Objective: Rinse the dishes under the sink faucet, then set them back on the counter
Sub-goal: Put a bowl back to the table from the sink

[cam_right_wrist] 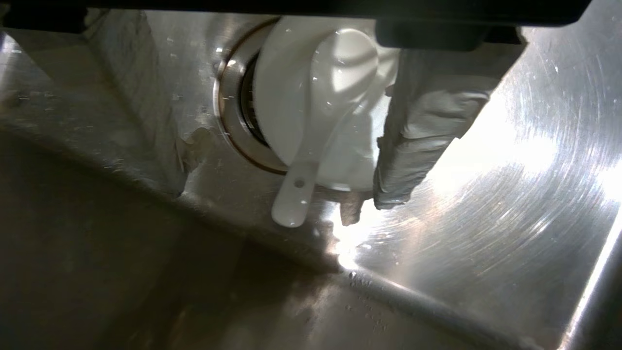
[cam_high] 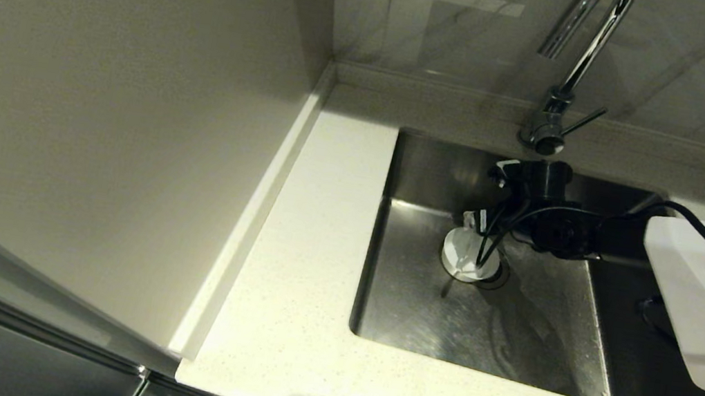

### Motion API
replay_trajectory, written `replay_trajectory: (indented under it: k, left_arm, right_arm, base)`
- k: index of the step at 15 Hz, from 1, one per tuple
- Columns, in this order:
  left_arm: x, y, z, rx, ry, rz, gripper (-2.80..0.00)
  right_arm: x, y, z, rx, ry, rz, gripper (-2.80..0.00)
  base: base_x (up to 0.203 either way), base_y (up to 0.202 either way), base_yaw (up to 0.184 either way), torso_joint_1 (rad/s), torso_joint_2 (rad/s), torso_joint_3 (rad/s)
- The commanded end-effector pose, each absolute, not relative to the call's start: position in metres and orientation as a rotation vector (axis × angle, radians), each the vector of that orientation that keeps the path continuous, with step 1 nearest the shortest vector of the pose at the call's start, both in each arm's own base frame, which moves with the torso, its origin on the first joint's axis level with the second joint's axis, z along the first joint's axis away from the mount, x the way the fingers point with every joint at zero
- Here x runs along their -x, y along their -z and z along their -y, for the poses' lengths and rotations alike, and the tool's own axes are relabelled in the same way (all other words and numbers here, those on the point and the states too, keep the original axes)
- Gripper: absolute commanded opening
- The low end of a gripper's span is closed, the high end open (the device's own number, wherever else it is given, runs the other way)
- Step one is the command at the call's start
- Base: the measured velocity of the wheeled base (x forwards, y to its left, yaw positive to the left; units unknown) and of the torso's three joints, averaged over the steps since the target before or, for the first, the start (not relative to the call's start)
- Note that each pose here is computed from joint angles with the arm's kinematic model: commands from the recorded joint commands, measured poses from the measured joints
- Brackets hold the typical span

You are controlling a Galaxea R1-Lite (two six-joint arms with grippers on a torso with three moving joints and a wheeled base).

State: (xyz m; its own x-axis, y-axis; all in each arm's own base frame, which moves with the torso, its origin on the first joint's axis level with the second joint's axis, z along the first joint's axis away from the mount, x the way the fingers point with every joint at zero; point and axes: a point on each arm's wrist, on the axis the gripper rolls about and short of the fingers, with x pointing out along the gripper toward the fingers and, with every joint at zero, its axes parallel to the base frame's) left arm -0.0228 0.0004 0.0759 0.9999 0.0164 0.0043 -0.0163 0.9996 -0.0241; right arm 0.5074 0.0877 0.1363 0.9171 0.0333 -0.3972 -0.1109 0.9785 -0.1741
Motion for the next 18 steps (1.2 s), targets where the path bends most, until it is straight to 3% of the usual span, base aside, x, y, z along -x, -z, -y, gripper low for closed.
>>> replay_trajectory:
  k: [1, 18]
  left_arm:
    - [0.023, -0.076, 0.000, 0.025, -0.017, 0.008, -2.80]
    - [0.023, -0.076, 0.000, 0.025, -0.017, 0.008, -2.80]
  right_arm:
    - [-0.514, -0.121, -0.084, 0.197, -0.064, -0.424, 0.00]
    - [-0.523, -0.095, -0.100, 0.186, -0.116, -0.381, 0.00]
  base:
    - [0.000, 0.000, 0.000, 0.000, 0.00, 0.000]
    - [0.000, 0.000, 0.000, 0.000, 0.00, 0.000]
